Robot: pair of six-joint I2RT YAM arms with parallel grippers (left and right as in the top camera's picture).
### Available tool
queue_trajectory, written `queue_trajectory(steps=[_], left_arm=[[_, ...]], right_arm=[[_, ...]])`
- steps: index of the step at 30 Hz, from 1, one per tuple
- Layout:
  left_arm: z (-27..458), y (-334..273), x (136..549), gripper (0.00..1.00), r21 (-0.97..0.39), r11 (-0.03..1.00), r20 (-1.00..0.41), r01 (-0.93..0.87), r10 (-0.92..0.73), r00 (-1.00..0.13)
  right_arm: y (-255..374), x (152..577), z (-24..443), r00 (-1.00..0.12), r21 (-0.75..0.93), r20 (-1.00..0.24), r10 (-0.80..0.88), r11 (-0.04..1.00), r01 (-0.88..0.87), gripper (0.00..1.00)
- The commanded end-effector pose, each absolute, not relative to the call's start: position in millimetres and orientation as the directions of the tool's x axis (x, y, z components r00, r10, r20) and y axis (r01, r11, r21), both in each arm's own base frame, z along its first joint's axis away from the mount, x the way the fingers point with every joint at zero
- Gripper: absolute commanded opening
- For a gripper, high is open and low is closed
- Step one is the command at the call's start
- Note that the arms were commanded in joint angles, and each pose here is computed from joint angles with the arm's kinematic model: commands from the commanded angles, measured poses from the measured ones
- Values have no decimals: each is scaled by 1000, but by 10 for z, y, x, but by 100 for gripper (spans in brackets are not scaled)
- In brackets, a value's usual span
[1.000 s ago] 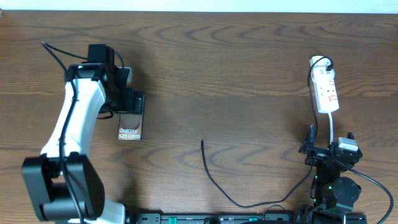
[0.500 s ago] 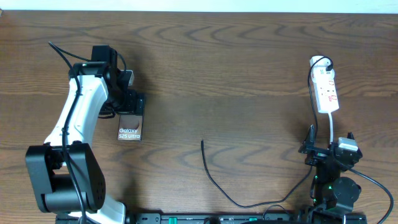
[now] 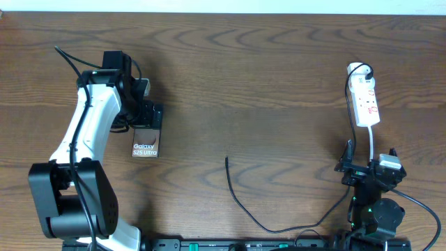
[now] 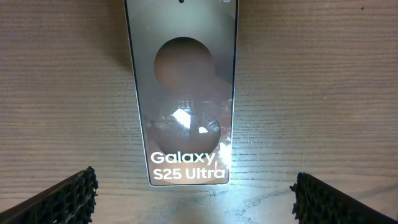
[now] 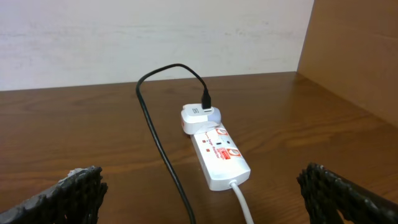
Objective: Plug charger to phone and switch on socket
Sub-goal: 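Lower the left gripper and center it over the phone box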
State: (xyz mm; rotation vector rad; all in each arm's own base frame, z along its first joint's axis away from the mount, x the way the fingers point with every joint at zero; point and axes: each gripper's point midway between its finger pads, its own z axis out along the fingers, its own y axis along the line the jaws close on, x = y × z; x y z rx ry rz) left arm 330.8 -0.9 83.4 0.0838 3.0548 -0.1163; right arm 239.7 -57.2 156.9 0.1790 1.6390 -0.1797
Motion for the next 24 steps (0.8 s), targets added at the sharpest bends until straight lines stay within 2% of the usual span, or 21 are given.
queue_trajectory(steps=[1,13,24], left_arm=[[869,-3,3350,98,-81,995,-99,59,51,-994],[854,-2,3343,98,-81,995,-96,59,51,-994],[577,-9,3200,98,-84,995,-64,57,51,-997]], right_arm=[[-591,2390,1565,-73,1,-997,18,972,235,99],[-591,2390,1565,-73,1,-997,18,972,235,99],[-591,2390,1565,-73,1,-997,18,972,235,99]])
